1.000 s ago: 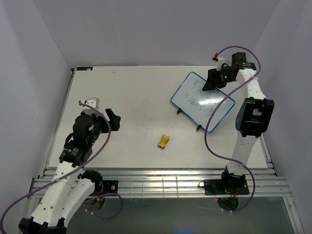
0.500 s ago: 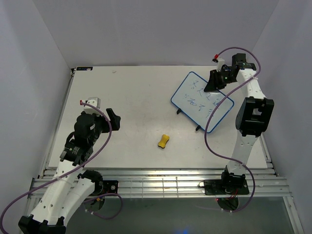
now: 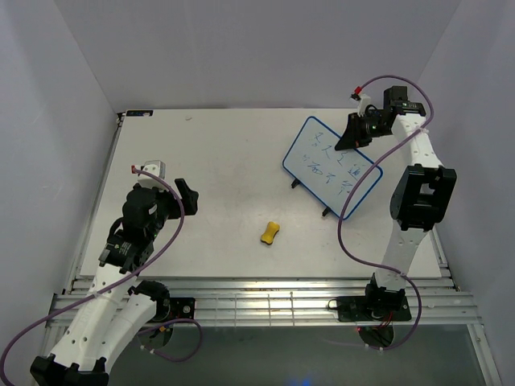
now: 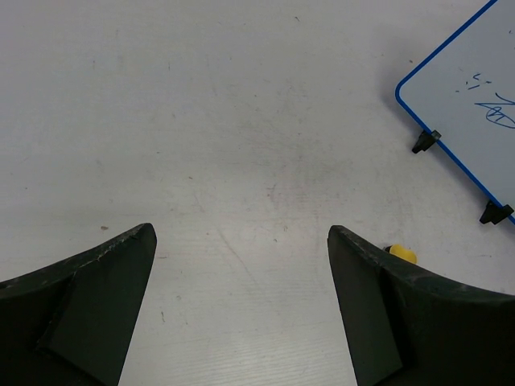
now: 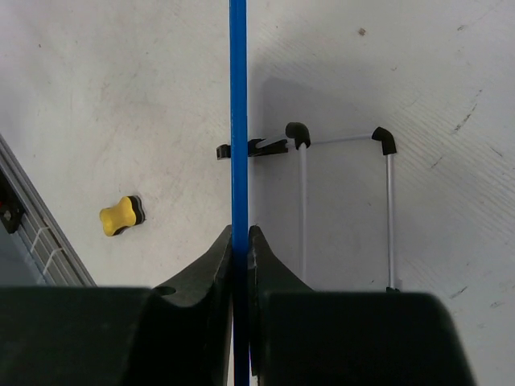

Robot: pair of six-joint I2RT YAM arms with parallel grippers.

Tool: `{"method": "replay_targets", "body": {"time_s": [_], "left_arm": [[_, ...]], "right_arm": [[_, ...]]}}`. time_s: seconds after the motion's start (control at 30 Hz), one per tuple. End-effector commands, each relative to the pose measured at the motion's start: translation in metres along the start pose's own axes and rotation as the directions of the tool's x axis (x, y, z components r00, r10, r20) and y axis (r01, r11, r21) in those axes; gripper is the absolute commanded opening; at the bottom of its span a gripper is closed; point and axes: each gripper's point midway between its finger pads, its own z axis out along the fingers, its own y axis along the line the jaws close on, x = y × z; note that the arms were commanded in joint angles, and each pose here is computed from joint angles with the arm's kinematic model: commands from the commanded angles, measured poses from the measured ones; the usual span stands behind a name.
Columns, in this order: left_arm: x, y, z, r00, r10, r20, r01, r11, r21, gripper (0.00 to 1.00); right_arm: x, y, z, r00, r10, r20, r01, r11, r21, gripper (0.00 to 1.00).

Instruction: Erase the whiteboard

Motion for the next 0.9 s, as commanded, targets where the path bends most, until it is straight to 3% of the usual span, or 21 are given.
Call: {"method": "replay_targets", "body": {"time_s": [0.0,0.33,0.7,0.87], "left_arm": [[-0.001,0.002,-0.002,1.0,0.003,0.01,-0.003,1.0,-0.014,0.98],[-0.002,0.007,-0.001,1.0,-0.006,0.013,0.007,0.999,-0.045,0.98],[-0.016,0.027,-0.01,0.995,-0.049,0.082,0.062,0.985,-0.164,0.98],[-0.021,0.03,-0.015,0.991,-0.073,0.115,0.093,0.979,-0.179,0.98]], "right_arm": [[-0.018,0.014,-0.021,0.995,-0.085,0.045,0.083,0.995,0.048,0.08],[-0.042,0.041,-0.051,0.991,-0.098,0.092,0.08,0.98,0.183,0.08],[-0.071,0.125,-0.087,0.949,-0.237,0.209,0.198,0.961,0.192,0.08],[-0.054,0.146,-0.092,0.943,-0.182,0.279,0.131,0.972,0.193,0.08]]}}
